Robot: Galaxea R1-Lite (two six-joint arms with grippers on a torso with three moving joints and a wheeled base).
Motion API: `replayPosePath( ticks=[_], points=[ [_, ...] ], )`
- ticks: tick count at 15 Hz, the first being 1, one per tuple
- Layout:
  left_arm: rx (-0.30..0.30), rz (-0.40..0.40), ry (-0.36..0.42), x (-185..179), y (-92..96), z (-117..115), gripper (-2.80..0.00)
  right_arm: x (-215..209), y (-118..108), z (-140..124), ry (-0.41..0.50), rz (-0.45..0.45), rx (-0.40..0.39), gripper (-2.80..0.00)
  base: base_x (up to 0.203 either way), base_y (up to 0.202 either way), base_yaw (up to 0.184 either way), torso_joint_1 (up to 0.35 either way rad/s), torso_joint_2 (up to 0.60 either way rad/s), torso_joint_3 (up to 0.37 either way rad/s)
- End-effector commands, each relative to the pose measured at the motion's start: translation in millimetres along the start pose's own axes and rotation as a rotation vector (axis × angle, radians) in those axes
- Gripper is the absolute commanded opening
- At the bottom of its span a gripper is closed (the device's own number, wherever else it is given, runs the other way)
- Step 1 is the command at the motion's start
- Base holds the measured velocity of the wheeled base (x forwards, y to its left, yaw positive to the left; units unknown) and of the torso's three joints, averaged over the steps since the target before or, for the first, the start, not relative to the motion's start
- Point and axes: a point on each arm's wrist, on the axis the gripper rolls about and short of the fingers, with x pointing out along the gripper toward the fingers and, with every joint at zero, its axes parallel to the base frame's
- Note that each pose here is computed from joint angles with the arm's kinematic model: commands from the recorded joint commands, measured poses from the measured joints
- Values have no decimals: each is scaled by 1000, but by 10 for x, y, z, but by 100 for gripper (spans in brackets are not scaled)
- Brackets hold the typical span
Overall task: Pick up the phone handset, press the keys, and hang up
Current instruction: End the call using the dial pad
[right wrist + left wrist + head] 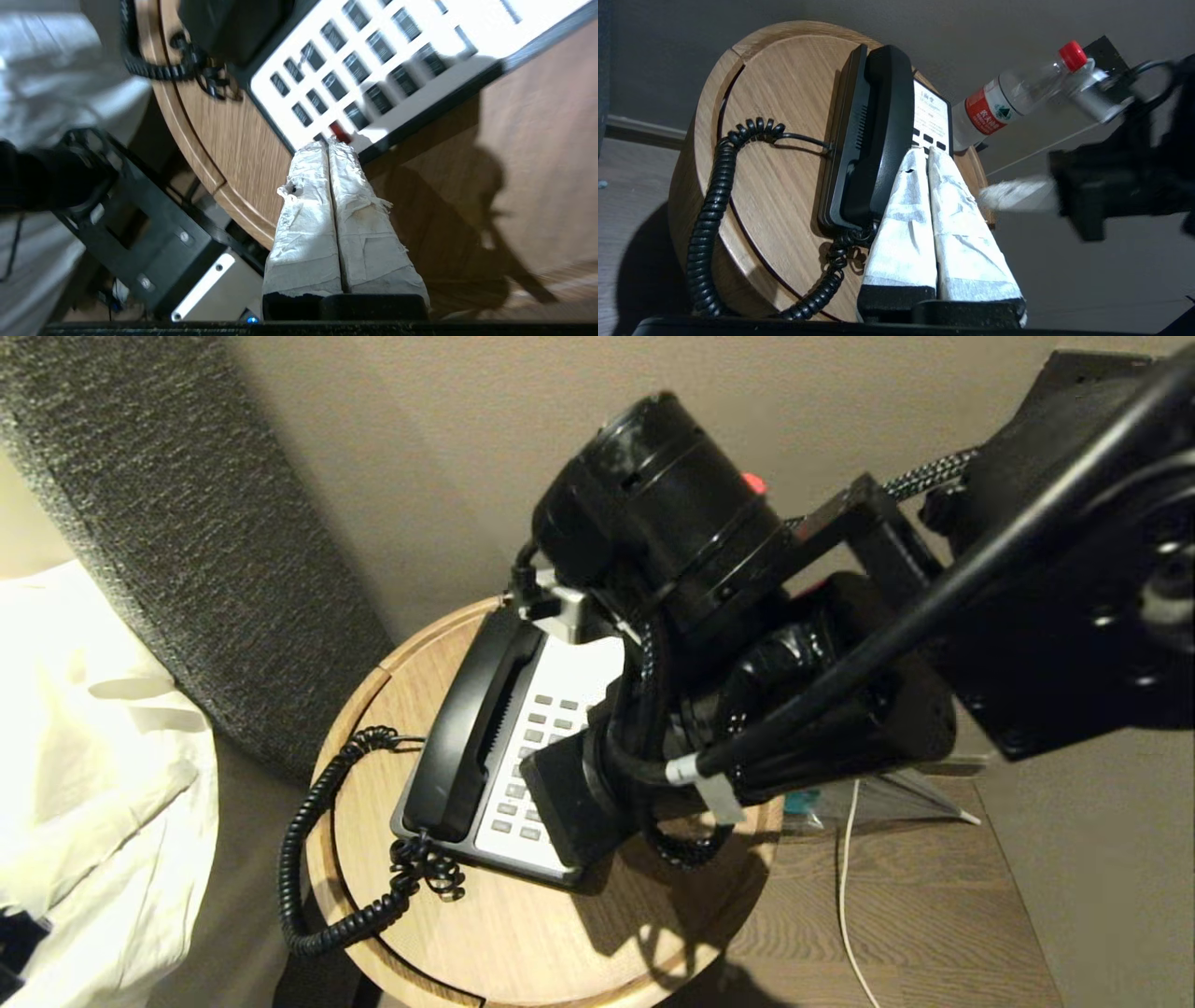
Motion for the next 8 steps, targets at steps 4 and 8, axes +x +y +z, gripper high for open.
replayPosePath(
  ticks=[4, 8],
  points=[
    [-3, 12, 9, -13, 27, -42, -280, -418, -83, 72, -102, -27, 70, -280, 0, 0, 0, 0, 0, 0],
    [4, 47, 40, -98, 85, -141, -280, -772, -203, 94, -191, -60, 146, -280, 0, 0, 0, 0, 0, 0]
  ],
)
